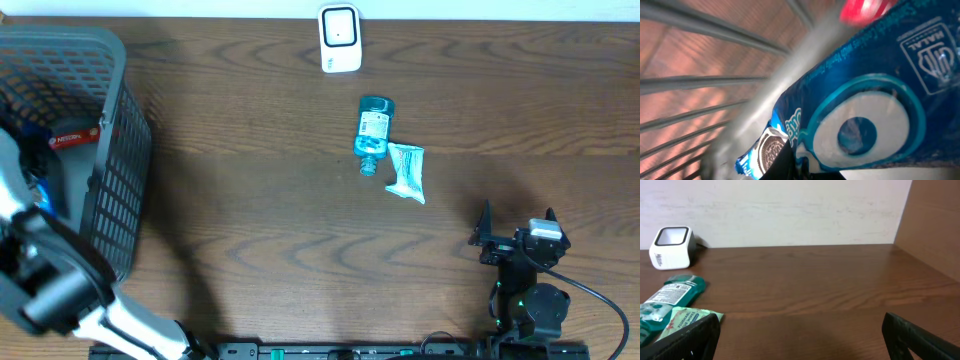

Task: Scan the item barcode
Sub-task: 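Carry the Oreo packet left of the bottle and release it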

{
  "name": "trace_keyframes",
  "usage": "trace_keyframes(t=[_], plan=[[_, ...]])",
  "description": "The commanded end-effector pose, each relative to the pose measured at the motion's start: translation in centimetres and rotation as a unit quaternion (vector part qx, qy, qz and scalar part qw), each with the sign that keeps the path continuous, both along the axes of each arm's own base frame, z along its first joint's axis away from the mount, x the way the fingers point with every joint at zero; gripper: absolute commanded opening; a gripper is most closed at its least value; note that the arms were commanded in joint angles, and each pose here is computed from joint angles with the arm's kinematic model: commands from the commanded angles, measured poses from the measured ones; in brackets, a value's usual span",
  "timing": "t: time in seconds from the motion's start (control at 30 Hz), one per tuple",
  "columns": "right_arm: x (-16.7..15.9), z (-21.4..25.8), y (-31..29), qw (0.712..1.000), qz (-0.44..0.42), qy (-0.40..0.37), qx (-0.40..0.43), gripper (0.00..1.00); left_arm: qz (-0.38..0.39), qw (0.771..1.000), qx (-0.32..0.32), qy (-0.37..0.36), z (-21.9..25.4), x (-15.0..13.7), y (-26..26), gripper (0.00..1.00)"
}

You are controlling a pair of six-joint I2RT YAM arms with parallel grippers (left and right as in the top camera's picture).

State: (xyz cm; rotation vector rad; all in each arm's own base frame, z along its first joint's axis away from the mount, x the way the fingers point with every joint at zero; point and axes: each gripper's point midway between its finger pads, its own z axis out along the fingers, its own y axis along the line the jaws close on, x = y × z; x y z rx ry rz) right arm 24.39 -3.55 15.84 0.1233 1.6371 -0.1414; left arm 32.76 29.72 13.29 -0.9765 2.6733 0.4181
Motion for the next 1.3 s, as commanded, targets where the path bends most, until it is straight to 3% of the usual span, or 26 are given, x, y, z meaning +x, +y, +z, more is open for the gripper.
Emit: trace_keyframes(t=[0.0,0.3,0.43,0.63,0.73,0.83,1.0,1.17,1.27], plan=[[0.0,0.0,0.2,1.000,0.005,0.001,-0.006,0.99,0.007,0.997,0.026,-0.075,5.9,0.3,-0.9,0.07],[0.0,0.0,0.2,1.000,0.005,0.001,-0.006,0.99,-0.064,0.968,-0.014,-0.241,14.5,2.0,-6.4,0.07],[0.0,0.0,0.2,1.000,0.005,0.001,-0.006,0.99,-0.109,0.943,0.021,-0.315,20.8,1.5,-10.0,0.07],[0.0,0.0,0.2,1.000,0.005,0.001,-0.006,0.99,-0.202,0.868,0.075,-0.447,31.5,-1.3,-19.1,0.08],[0.0,0.0,0.2,1.000,0.005,0.001,-0.006,0.99,-0.300,0.811,0.028,-0.502,34.7,-2.9,-27.2,0.07],[0.0,0.0,0.2,1.000,0.005,0.001,-0.006,0.99,-0.373,0.778,-0.038,-0.504,34.6,-3.2,-32.9,0.07],[0.0,0.0,0.2,1.000,0.005,0.001,-0.006,0.99,-0.488,0.741,-0.136,-0.440,30.8,-2.6,-42.2,0.07],[0.0,0.0,0.2,1.000,0.005,0.001,-0.006,0.99,-0.578,0.728,-0.187,-0.317,23.4,-1.6,-49.8,0.07],[0.0,0.0,0.2,1.000,0.005,0.001,-0.006,0.99,-0.601,0.733,-0.210,-0.240,18.2,-0.6,-53.2,0.07]])
